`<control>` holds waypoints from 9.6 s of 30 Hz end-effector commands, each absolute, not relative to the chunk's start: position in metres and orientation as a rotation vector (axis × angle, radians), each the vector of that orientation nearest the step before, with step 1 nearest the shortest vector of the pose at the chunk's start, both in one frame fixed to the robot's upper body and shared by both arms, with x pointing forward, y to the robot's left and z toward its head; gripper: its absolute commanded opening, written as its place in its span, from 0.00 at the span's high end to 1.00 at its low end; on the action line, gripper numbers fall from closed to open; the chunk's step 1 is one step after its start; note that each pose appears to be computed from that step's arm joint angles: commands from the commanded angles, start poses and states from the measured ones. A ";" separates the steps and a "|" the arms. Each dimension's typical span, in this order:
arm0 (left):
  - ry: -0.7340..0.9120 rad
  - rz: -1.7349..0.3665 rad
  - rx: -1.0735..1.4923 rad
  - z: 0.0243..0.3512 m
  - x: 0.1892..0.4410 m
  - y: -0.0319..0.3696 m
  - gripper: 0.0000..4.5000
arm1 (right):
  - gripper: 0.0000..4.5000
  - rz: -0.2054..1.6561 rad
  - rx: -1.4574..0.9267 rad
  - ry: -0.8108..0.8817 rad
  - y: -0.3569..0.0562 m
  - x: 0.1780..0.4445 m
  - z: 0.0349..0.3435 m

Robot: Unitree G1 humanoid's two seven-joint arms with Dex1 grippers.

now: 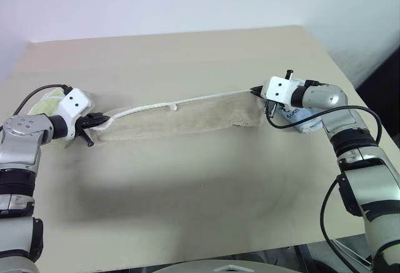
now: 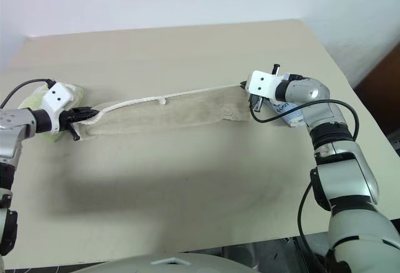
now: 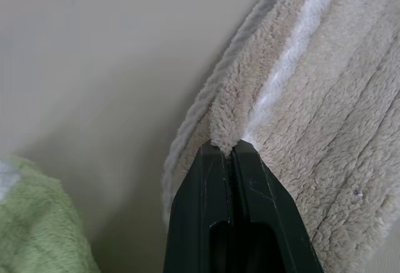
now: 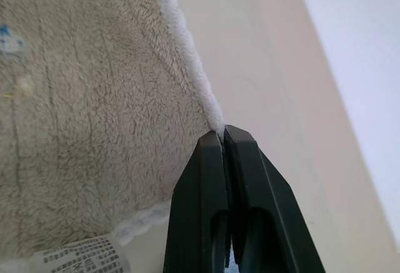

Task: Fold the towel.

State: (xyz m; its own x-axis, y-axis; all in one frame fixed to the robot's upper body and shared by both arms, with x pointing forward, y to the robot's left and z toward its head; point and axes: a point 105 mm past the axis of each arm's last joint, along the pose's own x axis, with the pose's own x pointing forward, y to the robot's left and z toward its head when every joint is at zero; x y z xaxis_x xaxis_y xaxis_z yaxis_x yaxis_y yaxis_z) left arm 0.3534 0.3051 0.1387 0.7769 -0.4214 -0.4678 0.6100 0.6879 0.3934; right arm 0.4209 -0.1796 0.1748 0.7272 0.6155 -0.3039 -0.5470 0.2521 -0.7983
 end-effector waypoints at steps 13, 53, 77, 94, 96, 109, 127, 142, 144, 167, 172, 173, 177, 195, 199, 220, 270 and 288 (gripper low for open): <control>0.106 -0.383 0.436 0.199 0.366 0.324 0.05 | 0.04 0.608 -0.950 -0.288 -0.199 0.413 0.230; 0.067 -0.922 0.548 0.164 0.319 0.210 0.04 | 0.02 0.241 0.999 0.627 -0.146 0.374 0.110; 0.079 -0.964 0.515 0.151 0.309 0.198 0.04 | 0.99 0.214 0.800 0.258 -0.221 0.385 0.200; 0.045 -0.962 0.486 0.151 0.313 0.185 0.04 | 0.99 0.930 -0.315 0.236 -0.058 0.355 0.180; 0.039 -0.954 0.478 0.151 0.312 0.184 0.04 | 0.99 0.948 -0.340 0.238 -0.052 0.356 0.173; 0.020 -0.861 0.347 0.155 0.302 0.187 0.04 | 0.32 1.029 -0.211 0.176 -0.056 0.343 0.188; 0.020 -0.438 -0.370 0.165 0.269 0.190 0.04 | 1.00 0.803 -0.246 0.271 -0.086 0.391 0.092; 0.148 0.005 -0.730 0.126 0.260 0.212 0.02 | 1.00 0.897 -0.288 -0.146 -0.091 0.380 0.188; 0.184 0.051 -0.782 0.118 0.262 0.214 0.02 | 1.00 0.904 -0.293 -0.186 -0.091 0.378 0.200; 0.381 0.024 -0.987 0.096 0.314 0.190 0.10 | 1.00 0.950 -0.259 -0.261 -0.082 0.356 0.223; 0.349 0.020 -0.991 0.102 0.315 0.194 0.44 | 1.00 0.934 -0.252 -0.241 -0.088 0.354 0.220; 0.347 0.020 -0.991 0.102 0.315 0.195 0.52 | 1.00 0.933 -0.250 -0.238 -0.089 0.354 0.220; 0.335 0.014 -0.992 0.104 0.315 0.196 0.84 | 1.00 0.932 -0.243 -0.225 -0.090 0.352 0.216; -0.069 -0.084 -0.649 0.223 0.329 0.262 1.00 | 1.00 0.897 -0.252 -0.150 -0.105 0.354 0.196; -0.014 -0.335 -0.442 0.231 0.336 0.198 1.00 | 1.00 0.875 -0.254 -0.153 -0.107 0.356 0.196; 0.182 -0.774 0.156 0.166 0.334 0.084 0.32 | 1.00 0.817 -0.254 -0.166 -0.111 0.353 0.194; -0.090 -0.422 0.062 0.203 0.353 0.205 0.95 | 1.00 0.932 -0.116 -0.061 -0.050 0.363 0.179; 0.001 -0.423 0.099 0.177 0.333 0.214 0.95 | 0.00 0.923 0.347 0.343 -0.053 0.384 0.148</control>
